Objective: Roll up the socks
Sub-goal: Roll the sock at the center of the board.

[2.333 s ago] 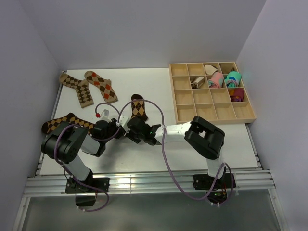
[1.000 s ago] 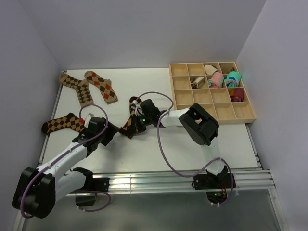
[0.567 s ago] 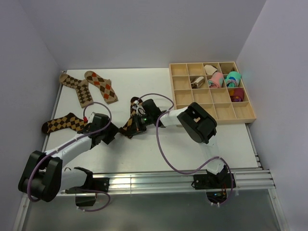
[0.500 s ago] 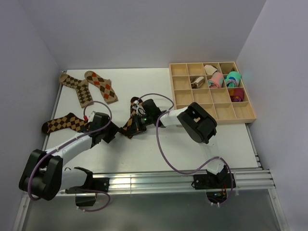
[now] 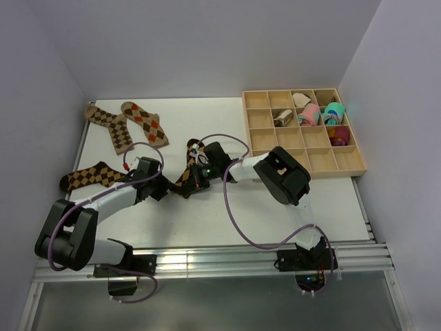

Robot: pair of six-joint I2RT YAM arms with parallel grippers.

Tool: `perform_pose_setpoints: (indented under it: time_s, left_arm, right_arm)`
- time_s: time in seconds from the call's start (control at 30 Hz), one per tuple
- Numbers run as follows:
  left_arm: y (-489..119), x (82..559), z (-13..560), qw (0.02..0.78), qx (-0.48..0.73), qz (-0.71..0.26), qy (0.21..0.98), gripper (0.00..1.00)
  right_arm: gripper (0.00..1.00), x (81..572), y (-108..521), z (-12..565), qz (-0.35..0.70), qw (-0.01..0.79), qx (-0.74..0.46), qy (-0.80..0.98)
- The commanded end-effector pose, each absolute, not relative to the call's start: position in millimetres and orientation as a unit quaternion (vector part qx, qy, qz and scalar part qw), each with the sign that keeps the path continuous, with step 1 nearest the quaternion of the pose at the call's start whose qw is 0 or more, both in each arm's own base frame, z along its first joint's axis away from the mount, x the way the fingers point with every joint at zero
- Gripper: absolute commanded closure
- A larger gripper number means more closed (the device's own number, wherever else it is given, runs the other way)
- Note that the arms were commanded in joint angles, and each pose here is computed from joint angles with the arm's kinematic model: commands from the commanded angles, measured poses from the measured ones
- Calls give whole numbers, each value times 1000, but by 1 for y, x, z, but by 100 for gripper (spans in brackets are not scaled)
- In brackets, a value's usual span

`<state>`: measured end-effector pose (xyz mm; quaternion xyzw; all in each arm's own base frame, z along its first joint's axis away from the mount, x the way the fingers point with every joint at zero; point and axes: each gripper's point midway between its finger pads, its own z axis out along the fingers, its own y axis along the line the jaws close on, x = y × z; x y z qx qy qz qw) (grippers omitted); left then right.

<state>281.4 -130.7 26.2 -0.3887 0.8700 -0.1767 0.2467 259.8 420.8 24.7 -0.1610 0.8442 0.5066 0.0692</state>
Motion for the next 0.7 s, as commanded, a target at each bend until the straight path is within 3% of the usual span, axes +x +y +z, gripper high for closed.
perform_pose_setpoints:
  time_s: [0.0,0.4,0.57,0.67]
  left_arm:
    - [-133,291,32,254,-392,-176,866,55]
    - [-140,297,24,241,-374,-163,880,57]
    - [-145,293,12,220,-365,-151,892,70]
    - [-146,292,11,212,-356,-140,899,84]
  right_arm:
    - [100,251,400,-17,459,42,-141,876]
    - [100,255,400,-17,454,55,-148,877]
    - [100,257,401,-12,457,71,-156,873]
    - [96,259,399,-6,451,86,-163,873]
